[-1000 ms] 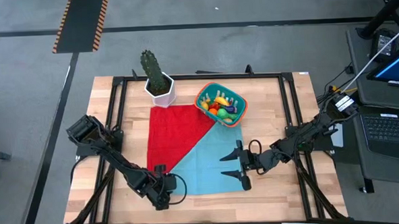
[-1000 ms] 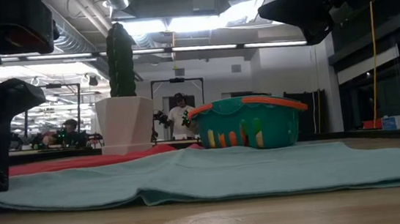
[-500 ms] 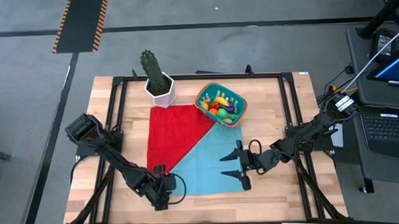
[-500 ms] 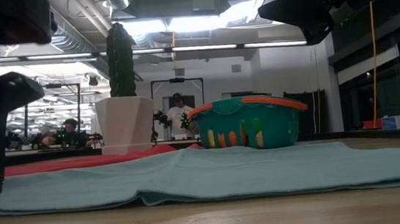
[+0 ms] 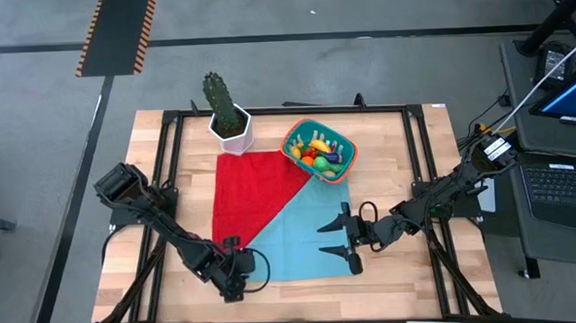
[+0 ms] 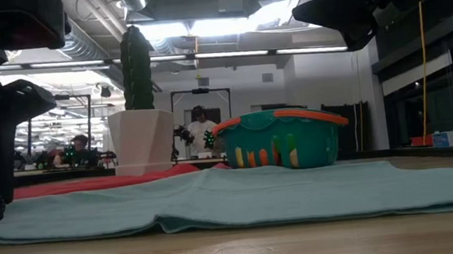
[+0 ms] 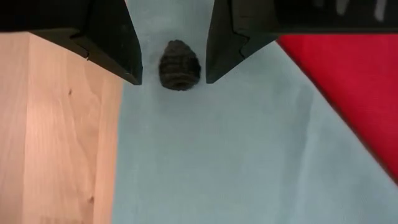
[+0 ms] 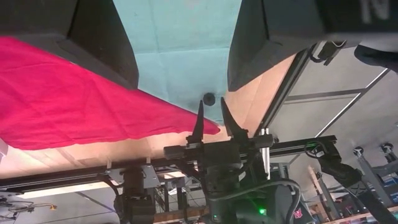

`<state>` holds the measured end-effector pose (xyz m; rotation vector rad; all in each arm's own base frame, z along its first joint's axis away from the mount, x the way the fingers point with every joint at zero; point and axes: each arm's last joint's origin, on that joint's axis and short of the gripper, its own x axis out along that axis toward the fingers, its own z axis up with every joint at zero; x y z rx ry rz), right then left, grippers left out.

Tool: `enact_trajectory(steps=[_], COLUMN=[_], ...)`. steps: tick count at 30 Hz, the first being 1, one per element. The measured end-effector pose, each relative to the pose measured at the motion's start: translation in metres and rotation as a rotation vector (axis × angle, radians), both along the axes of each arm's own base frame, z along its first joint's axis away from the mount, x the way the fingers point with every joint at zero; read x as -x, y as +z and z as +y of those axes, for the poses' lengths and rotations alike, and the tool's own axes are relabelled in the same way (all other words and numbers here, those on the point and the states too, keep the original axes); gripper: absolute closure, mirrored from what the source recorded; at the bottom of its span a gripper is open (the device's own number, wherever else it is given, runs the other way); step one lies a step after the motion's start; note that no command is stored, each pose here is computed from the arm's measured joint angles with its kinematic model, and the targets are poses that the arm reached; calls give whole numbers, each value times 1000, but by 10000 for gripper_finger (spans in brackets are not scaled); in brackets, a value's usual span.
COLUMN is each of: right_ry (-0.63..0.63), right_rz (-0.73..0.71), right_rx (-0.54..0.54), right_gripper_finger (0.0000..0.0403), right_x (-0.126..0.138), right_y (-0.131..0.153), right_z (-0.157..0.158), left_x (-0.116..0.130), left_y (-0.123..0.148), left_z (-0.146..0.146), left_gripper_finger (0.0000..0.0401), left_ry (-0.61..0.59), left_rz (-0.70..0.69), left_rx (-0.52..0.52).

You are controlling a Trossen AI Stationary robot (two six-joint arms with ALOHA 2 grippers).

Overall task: Pick and placing Produce into tupperware
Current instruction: Put the blackberry into the blue basket

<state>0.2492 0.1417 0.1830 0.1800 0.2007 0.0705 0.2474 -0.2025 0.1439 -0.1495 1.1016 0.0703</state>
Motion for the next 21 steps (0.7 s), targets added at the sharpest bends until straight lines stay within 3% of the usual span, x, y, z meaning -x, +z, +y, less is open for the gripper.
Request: enact_trajectory(steps=[21], right_ry=[0], right_rz=[0], right_rx=[0], right_gripper_finger=[155], right_x=[0], right_y=[0], right_z=[0], left_x=[1], left_y=[-1], left_z=[1], left_gripper_finger=[252], left_ry=[-4], left_rz=[13], left_rx=[-14])
